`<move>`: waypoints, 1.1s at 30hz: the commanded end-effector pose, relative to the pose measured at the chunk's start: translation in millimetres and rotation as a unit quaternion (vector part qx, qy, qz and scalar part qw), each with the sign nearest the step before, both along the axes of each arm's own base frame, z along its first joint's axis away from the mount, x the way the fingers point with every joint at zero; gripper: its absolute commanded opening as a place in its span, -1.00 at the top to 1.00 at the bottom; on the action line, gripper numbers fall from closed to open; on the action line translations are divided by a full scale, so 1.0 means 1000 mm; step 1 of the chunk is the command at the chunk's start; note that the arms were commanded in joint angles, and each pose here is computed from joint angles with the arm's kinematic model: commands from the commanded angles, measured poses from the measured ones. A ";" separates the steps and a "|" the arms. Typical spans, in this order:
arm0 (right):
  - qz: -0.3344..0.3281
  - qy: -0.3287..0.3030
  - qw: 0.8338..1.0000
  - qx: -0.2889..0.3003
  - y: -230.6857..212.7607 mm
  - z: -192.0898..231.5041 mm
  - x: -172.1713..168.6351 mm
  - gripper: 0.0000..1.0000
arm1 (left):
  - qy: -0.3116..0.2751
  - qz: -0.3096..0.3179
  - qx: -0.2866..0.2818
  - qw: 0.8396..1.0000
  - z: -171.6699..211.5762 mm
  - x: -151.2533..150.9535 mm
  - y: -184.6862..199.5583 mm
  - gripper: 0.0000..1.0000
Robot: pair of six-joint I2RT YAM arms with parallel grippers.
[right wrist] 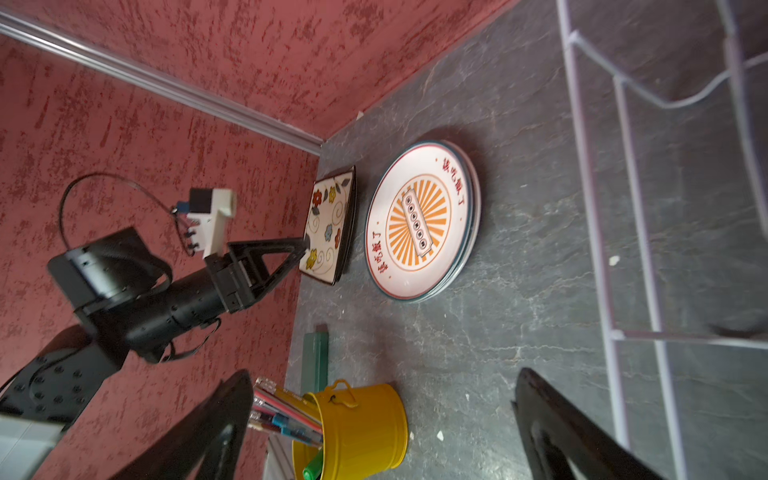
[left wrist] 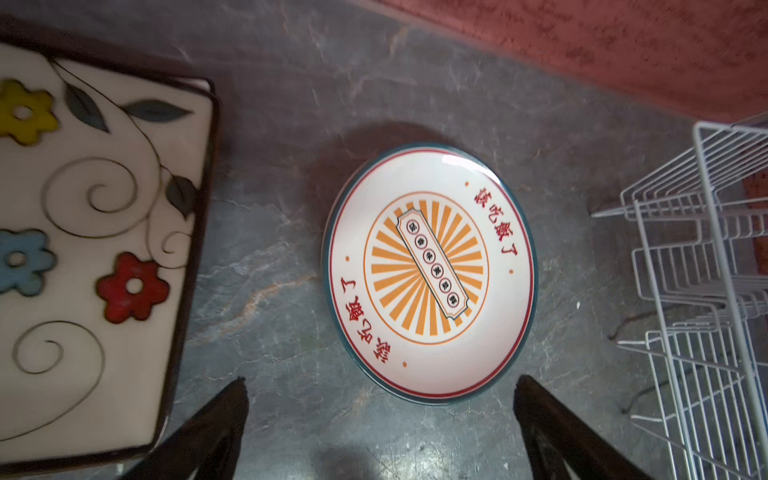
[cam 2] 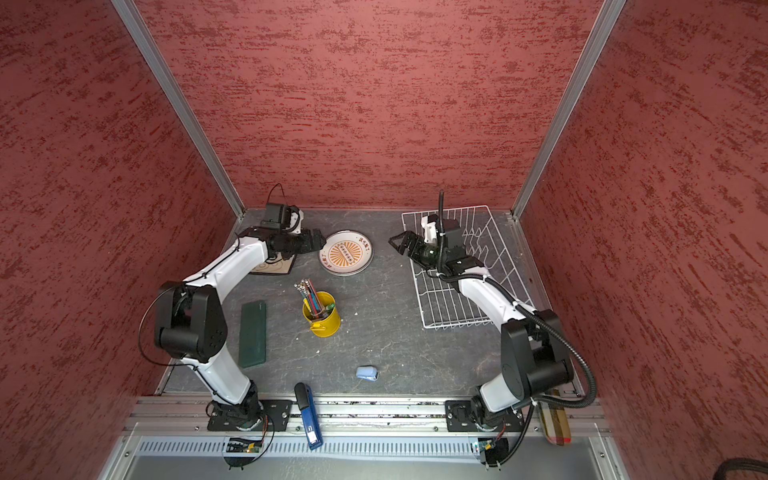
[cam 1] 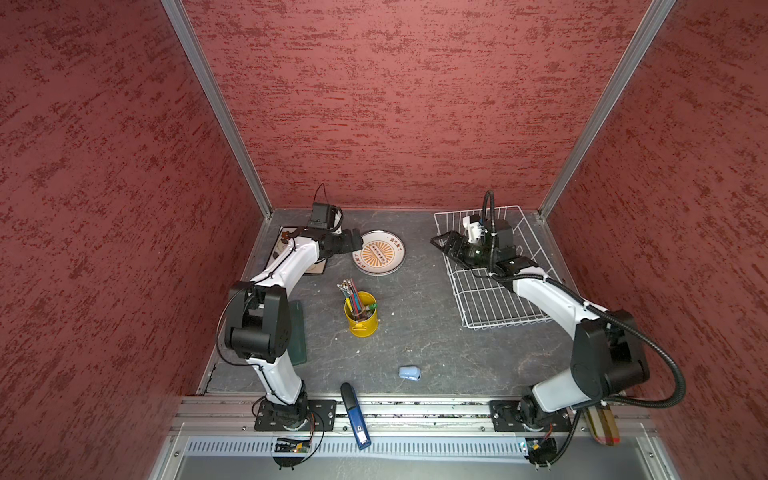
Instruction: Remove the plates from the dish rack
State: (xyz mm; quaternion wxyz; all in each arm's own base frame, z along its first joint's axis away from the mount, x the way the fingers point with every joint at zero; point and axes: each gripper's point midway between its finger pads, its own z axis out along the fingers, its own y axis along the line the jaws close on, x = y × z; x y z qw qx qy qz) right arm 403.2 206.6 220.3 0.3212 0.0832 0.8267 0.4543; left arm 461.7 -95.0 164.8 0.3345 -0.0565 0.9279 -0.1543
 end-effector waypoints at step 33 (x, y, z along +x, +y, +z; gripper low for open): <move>-0.400 -0.282 0.777 -0.395 -0.253 -0.026 -0.055 -0.98 | -0.389 0.020 0.156 0.908 0.069 -0.030 0.030 -0.99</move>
